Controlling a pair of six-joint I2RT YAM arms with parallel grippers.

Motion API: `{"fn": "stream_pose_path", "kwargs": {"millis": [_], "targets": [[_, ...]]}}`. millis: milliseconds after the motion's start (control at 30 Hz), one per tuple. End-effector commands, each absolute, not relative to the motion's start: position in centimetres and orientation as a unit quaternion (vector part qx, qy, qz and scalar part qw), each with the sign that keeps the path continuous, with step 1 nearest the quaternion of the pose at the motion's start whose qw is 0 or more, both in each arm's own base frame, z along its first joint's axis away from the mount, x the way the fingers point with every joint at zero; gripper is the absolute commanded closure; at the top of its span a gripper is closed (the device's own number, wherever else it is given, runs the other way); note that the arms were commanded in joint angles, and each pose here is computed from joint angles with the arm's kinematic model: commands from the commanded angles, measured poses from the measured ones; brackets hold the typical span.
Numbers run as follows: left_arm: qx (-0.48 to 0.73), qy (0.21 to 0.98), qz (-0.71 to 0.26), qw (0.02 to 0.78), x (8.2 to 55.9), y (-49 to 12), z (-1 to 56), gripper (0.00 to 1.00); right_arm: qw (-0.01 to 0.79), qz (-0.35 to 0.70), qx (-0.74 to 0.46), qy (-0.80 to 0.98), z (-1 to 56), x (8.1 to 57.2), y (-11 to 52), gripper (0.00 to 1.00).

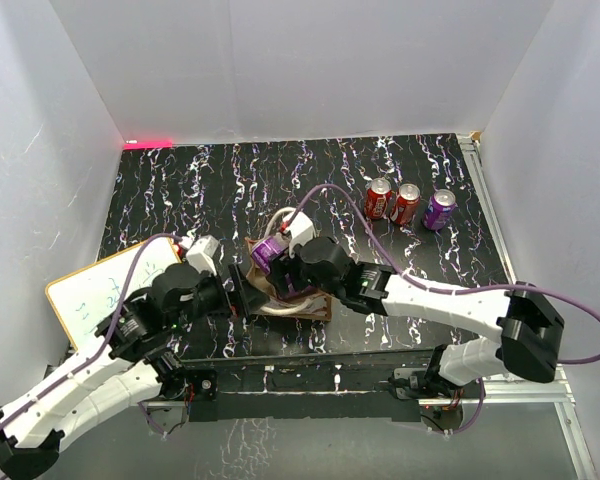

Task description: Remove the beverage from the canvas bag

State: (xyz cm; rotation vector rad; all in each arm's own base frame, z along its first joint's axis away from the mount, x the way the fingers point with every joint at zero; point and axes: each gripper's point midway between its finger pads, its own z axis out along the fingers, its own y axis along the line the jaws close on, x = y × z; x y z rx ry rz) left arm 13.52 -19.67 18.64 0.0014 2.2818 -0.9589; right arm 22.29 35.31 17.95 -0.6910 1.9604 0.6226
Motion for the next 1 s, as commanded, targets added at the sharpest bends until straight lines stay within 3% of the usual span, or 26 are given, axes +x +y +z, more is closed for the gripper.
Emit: {"fn": "stream_pose_path", "kwargs": {"millis": [0, 167, 533, 967], "targets": [[-0.033, 0.809, -0.408, 0.422, 16.2, -19.8, 25.9, 0.03, 0.561, 0.331, -0.25, 0.717, 26.6, 22.9, 36.7, 0.89], [-0.098, 0.81, -0.399, 0.418, 18.1, -20.2, 28.7, 0.03, 0.58, 0.349, -0.257, 0.689, 29.0, 22.5, 36.8, 0.89], [-0.281, 0.817, -0.358, 0.354, 20.8, -20.2, 27.4, 0.03, 0.605, 0.396, -0.275, 0.634, 32.7, 20.9, 36.9, 0.89], [-0.28, 0.793, -0.417, 0.345, 21.1, -22.0, 27.0, 0.05, 0.606, 0.421, -0.282, 0.613, 33.2, 19.4, 35.9, 0.9]]}}
